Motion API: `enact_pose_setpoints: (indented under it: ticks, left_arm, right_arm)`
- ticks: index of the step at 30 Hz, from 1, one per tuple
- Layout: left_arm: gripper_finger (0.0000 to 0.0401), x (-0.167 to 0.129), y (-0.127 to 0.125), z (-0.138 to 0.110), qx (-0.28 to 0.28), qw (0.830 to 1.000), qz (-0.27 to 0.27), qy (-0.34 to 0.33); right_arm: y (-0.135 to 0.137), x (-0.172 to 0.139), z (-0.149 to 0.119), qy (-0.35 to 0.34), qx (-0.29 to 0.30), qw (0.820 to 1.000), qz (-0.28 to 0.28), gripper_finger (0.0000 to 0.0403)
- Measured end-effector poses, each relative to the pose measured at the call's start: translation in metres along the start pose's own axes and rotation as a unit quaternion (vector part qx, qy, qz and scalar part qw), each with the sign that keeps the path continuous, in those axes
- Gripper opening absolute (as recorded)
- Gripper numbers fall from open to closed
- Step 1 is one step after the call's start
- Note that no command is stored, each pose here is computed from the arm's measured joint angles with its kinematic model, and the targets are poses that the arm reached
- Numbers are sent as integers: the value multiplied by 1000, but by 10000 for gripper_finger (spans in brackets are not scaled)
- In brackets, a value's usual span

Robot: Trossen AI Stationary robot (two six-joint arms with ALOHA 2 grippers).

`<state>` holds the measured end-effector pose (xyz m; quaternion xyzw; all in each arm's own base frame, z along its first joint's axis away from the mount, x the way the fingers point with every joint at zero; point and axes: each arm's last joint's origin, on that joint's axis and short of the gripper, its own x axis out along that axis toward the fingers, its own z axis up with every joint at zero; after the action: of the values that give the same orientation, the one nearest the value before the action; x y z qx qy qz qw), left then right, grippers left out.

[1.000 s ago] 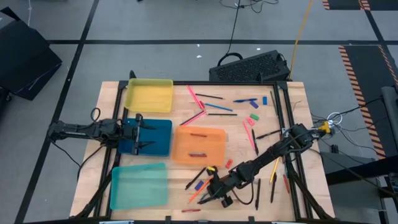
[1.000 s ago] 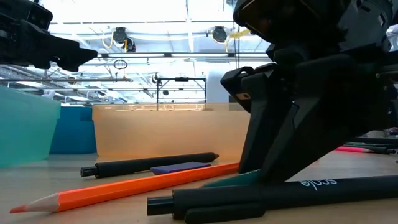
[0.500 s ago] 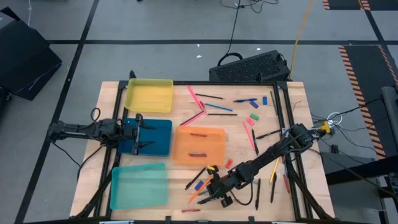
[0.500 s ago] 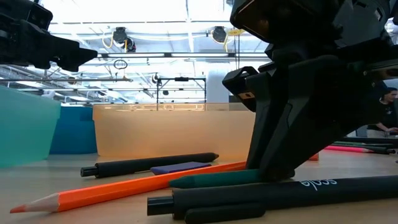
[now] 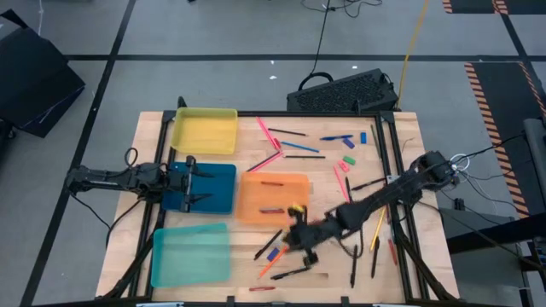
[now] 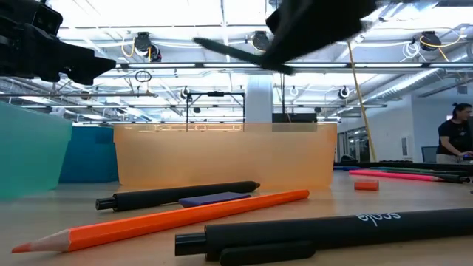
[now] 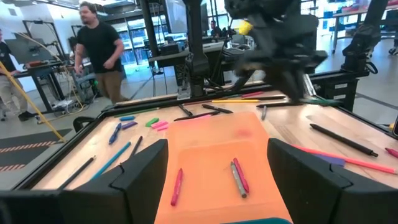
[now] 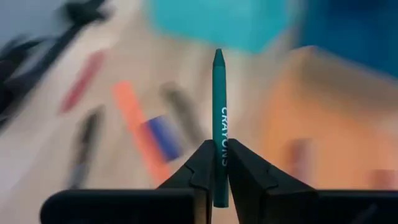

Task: Sort crayons/erasers/pens/pencils in bins
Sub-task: Put the green crayon into the orange bin, then put the red crayon into the orange bin

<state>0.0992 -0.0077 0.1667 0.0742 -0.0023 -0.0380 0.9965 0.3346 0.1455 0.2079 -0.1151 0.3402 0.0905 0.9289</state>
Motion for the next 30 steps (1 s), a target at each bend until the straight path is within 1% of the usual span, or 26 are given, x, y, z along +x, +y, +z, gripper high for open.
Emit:
enact_pose_setpoints:
  ticks: [3,5,9,13,16,20,23,25,28,30]
  left_arm:
    - [274,0,0,0,0,1000,0,0]
    - [274,0,0,0,0,1000,0,0]
    - [274,0,0,0,0,1000,0,0]
    - [274,0,0,0,0,1000,0,0]
    - [274,0,0,0,0,1000,0,0]
    - [274,0,0,0,0,1000,0,0]
    - [273,0,0,0,0,1000,0,0]
    - [274,0,0,0,0,1000,0,0]
    - [274,0,0,0,0,1000,0,0]
    - [273,0,0,0,0,1000,0,0]
  right_arm:
    - [-33,1,8,-13,26,999,-46,31]
    - [-54,11,10,-3,42,997,-66,31]
    - [-88,38,11,37,48,995,-73,31]
    - [-108,63,4,89,45,992,-73,31]
    - [-115,76,-8,115,49,989,-76,31]
    - [-118,79,-18,133,63,986,-80,40]
    - [-116,80,-26,153,63,983,-77,68]
    - [-115,78,-26,157,61,983,-77,94]
    - [-108,70,-18,144,43,986,-71,132]
    - [-96,62,-8,127,17,990,-60,150]
